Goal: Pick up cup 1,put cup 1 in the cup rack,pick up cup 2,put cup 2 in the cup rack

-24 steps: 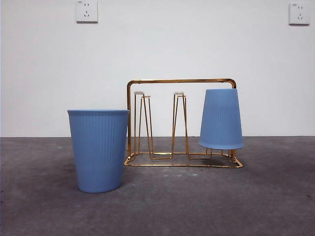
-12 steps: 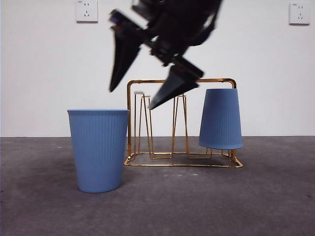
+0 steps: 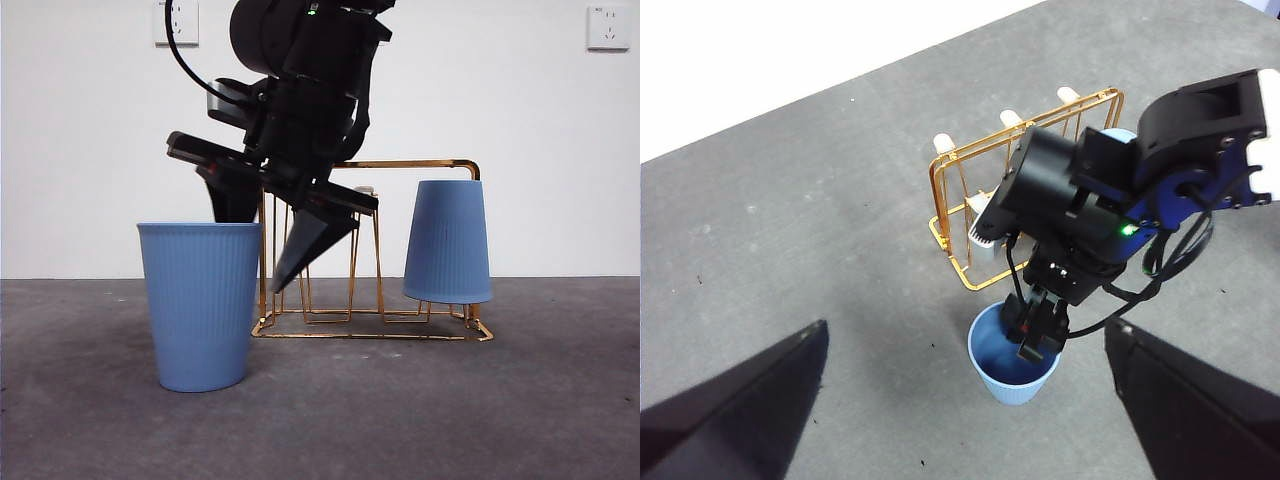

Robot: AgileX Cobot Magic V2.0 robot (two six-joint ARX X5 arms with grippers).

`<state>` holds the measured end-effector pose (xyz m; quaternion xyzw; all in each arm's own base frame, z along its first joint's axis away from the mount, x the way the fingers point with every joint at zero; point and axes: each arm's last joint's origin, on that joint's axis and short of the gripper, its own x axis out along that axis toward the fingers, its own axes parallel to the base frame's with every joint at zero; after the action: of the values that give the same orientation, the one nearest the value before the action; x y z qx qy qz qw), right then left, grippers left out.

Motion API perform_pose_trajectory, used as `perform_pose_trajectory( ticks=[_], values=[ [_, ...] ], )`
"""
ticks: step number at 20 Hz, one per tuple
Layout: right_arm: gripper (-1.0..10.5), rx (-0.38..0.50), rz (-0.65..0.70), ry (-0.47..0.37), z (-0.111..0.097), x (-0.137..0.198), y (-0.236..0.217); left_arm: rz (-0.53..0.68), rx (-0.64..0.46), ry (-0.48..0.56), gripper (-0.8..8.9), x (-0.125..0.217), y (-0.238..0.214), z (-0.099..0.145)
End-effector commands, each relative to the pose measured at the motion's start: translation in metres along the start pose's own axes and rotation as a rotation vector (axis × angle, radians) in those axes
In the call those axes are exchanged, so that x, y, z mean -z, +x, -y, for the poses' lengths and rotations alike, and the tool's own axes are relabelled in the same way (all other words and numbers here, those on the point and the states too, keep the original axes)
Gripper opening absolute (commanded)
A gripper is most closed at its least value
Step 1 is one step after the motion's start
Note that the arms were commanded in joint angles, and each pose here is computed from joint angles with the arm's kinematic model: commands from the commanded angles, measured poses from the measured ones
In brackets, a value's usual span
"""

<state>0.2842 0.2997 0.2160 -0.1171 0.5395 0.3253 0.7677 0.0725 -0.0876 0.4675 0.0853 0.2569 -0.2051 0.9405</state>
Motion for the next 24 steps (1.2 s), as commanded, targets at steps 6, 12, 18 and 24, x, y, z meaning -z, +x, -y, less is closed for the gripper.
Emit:
perform_pose_trajectory(
  ticks=[6, 12, 18, 24],
  values=[
    [-0.2, 0.034, 0.056, -0.117, -0.005, 0.004, -0.054, 0.085, 0.117, -0.041, 4.66, -0.010, 0.000, 0.006],
    [-0.2, 0.153, 0.473, -0.157, -0.011, 0.054, -0.235, 0.139, 0.324, -0.069, 4.66, -0.017, 0.023, 0.025],
    [-0.2, 0.343, 0.781, -0.112, 0.001, 0.165, -0.356, 0.225, 0.739, -0.140, 4.66, -0.034, 0.075, 0.059],
    [-0.2, 0.447, 1.058, -0.067, 0.014, 0.251, -0.412, 0.200, 1.165, -0.232, 4.66, -0.059, 0.133, 0.097]
  ],
)
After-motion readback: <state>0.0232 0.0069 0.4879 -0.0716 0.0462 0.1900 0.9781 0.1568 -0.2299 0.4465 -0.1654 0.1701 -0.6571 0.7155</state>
